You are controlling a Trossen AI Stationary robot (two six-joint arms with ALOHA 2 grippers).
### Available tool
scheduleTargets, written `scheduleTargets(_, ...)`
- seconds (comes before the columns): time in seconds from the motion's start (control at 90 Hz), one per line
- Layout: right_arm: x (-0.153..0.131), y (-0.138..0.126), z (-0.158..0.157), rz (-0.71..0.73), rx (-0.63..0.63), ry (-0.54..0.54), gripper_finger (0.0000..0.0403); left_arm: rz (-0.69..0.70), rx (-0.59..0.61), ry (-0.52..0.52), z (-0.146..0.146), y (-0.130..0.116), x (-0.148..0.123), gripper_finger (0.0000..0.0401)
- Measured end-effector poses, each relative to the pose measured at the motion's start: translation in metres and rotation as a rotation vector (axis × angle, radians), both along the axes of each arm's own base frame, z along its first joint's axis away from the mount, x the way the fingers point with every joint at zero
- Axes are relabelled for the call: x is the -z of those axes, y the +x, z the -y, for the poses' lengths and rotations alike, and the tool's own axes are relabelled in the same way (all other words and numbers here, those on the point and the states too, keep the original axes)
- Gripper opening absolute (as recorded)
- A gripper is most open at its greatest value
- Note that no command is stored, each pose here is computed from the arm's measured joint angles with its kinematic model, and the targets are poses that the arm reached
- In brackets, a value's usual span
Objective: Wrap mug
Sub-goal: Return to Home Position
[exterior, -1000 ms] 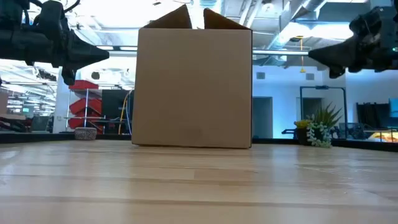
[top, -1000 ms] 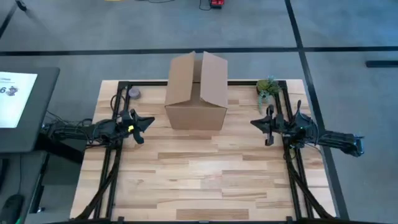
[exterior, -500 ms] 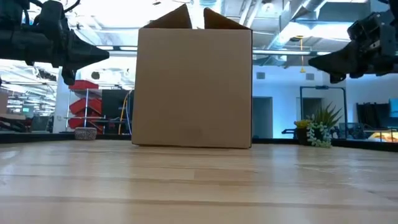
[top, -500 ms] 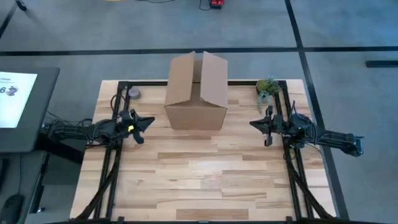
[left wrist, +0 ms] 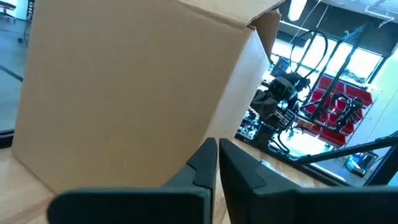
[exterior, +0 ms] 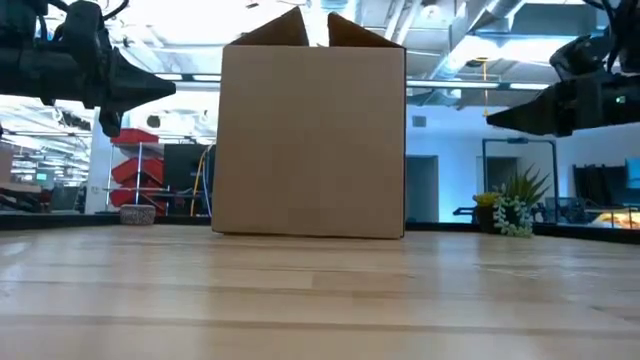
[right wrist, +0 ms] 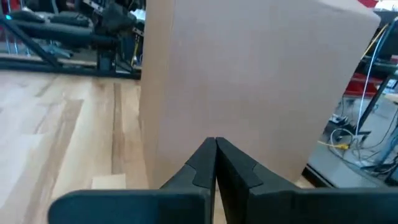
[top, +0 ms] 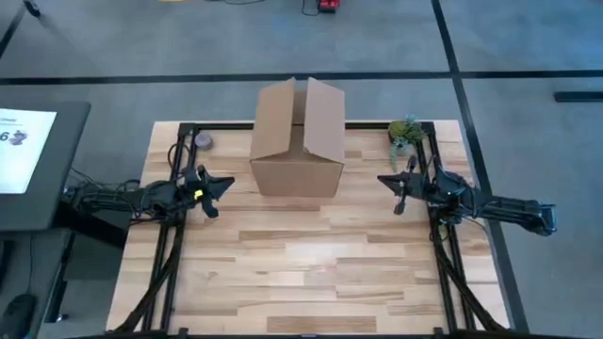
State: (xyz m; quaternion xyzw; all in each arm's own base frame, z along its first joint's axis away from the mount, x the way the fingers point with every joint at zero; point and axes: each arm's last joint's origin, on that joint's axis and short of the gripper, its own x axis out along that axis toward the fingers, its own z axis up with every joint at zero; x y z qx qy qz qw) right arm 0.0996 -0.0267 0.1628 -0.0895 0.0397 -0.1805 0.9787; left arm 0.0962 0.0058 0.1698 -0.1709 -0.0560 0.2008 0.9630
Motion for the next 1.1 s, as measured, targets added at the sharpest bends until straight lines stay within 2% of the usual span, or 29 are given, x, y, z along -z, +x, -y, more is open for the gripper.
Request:
scheduleTargets(0.067, -0.0001, 0.0, 0.0, 0.001, 0.0, 0.0, 0.0, -0.04, -0.004, 0.096, 0.0, -0.0002, -0.0002, 0.0)
scheduleTargets(0.2, -0.0001, 0.0, 0.0, 0.001, 0.0, 0.0, 0.0, -0.179, 0.045, 0.444, 0.0006, 0.0005, 0.0001, 0.0)
scheduleTargets(0.289, -0.0001, 0.0, 0.0, 0.0, 0.0, 0.0, 0.0, -0.223, 0.091, 0.628, 0.0009, 0.0004, -0.0005, 0.0)
scheduleTargets(0.411, -0.0001, 0.0, 0.0, 0.0, 0.0, 0.0, 0.0, -0.239, 0.201, 0.794, 0.0017, 0.0007, 0.0007, 0.0)
scheduleTargets(0.533, -0.0002, 0.0, 0.0, 0.0, 0.0, 0.0, 0.0, -0.235, 0.328, 0.909, 0.0036, 0.0012, 0.0033, 0.0)
scheduleTargets(0.733, -0.0003, -0.0001, 0.0, 0.001, 0.0, 0.0, 0.0, -0.242, 0.321, 0.925, 0.0033, 0.0013, 0.0033, 0.0)
scheduleTargets(1.1, -0.0003, -0.0001, 0.0, 0.001, 0.001, 0.0, 0.0, -0.21, 0.316, 0.764, 0.0027, 0.0013, 0.0031, 0.0)
